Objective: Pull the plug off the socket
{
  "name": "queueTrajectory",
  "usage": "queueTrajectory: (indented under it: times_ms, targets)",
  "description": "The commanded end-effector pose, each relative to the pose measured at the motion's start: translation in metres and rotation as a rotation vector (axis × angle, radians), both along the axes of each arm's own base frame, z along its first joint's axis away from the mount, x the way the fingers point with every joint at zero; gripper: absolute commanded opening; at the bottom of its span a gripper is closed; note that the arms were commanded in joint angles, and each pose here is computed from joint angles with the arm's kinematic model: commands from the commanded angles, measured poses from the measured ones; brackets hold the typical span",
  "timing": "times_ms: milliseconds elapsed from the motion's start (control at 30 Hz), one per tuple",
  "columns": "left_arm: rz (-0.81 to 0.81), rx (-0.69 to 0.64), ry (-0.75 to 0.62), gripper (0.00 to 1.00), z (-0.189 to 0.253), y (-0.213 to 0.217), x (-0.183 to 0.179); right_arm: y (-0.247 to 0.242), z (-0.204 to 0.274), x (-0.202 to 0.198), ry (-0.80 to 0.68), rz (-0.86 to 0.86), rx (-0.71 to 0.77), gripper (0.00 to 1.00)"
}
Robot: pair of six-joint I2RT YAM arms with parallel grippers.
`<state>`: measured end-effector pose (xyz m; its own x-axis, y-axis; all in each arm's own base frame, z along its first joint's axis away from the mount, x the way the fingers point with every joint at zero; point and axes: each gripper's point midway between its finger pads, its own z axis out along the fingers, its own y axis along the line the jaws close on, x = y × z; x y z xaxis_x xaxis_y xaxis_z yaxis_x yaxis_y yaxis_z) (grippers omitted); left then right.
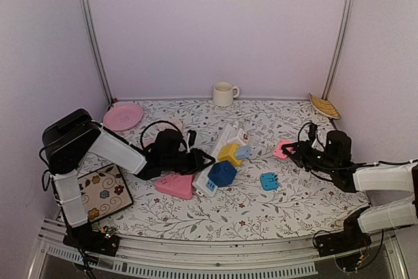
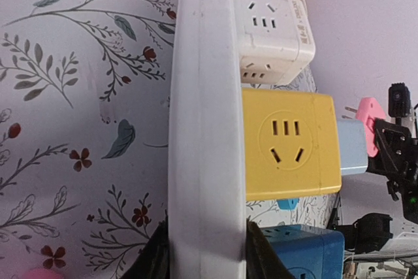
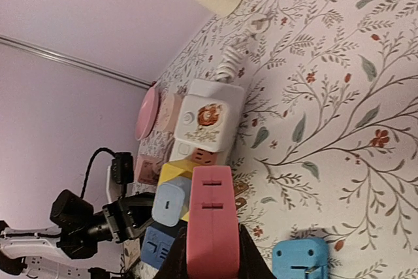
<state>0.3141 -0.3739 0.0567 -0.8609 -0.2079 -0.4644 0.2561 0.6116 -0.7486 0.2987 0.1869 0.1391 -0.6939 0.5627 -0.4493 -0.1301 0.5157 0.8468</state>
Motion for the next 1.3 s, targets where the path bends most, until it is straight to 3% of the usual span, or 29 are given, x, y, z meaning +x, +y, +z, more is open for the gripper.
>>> queueTrajectory:
  times_ms: [0,233,433,733,1033,1267]
  targets:
    - [0.015,0.143,0.008,0.1,-0.027,0.022,-0.006,-0.019,-0.03,0.012,0.054,0.0,-0.126,0.11]
    - [0.006,0.129,-0.006,0.11,-0.019,0.018,-0.006,-0.019,-0.057,0.025,0.116,0.036,-0.174,0.18]
    - [0.001,0.125,-0.015,0.12,-0.015,0.017,-0.006,-0.023,-0.064,0.031,0.135,0.024,-0.202,0.48]
    - [-0.007,0.117,-0.019,0.13,-0.012,0.013,-0.005,-0.033,-0.047,0.031,0.101,-0.01,-0.251,0.7]
    - [-0.009,0.112,-0.022,0.13,-0.01,0.012,-0.005,-0.013,-0.016,0.016,0.037,0.049,-0.207,0.83]
    - [-0.011,0.115,-0.032,0.13,-0.007,0.008,-0.007,0.031,0.004,0.006,0.001,0.125,-0.17,0.85]
